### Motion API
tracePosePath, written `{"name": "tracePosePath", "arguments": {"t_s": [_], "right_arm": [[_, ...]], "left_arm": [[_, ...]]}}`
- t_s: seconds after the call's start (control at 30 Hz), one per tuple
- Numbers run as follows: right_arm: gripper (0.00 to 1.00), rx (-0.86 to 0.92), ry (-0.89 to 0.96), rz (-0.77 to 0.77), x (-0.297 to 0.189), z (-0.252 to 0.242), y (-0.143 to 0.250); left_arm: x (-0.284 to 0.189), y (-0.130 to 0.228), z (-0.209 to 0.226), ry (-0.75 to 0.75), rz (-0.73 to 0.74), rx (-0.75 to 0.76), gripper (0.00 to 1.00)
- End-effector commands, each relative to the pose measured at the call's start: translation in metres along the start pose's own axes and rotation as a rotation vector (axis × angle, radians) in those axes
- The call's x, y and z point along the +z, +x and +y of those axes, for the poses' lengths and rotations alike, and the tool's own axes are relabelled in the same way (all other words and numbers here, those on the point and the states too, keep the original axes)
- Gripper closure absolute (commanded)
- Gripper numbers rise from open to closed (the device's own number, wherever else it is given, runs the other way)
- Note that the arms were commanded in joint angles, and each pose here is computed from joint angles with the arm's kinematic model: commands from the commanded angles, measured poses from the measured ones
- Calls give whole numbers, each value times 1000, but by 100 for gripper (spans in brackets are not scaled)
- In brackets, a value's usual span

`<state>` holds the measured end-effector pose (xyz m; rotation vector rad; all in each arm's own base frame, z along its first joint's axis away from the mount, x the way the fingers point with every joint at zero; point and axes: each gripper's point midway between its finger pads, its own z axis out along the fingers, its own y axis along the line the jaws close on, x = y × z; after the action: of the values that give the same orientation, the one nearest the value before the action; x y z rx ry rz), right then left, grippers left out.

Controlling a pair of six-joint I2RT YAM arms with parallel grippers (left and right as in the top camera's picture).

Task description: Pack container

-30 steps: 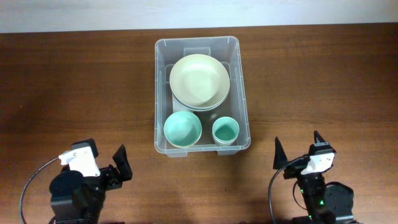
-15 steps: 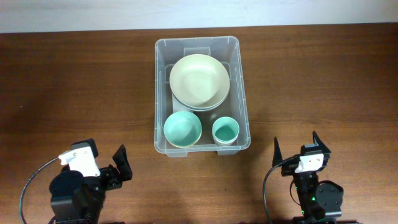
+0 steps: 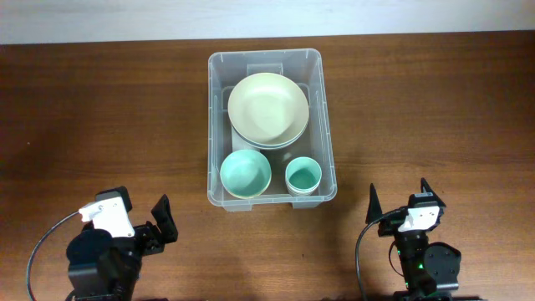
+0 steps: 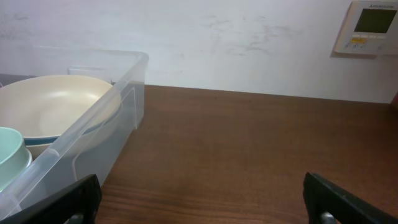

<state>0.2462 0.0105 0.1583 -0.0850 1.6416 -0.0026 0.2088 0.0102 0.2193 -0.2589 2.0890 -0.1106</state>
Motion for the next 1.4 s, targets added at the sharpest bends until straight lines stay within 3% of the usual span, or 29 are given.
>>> {"name": "tracePosePath", "arguments": {"t_s": [0.0, 0.53, 0.7, 0.9, 1.07, 1.2, 1.3, 1.37], "right_arm": [[1, 9, 19, 6, 0, -4, 3], [1, 9, 19, 6, 0, -4, 3], [1, 9, 19, 6, 0, -4, 3], [1, 9, 19, 6, 0, -4, 3], [1, 9, 19, 6, 0, -4, 3], [1, 9, 19, 6, 0, -4, 3], [1, 9, 19, 6, 0, -4, 3], [1, 9, 19, 6, 0, -4, 3]], "left_arm": [[-1, 0, 2, -9, -8, -14, 1], [-1, 0, 2, -9, -7, -14, 1], [10, 33, 10, -23, 42, 35, 1], [33, 8, -3, 50, -424, 329, 1], [41, 1, -12, 57, -640, 495, 1], [50, 11, 3, 0, -573, 435, 1], [63, 32, 28, -62, -459, 190, 1], [63, 31, 27, -64, -463, 204, 1]]}}
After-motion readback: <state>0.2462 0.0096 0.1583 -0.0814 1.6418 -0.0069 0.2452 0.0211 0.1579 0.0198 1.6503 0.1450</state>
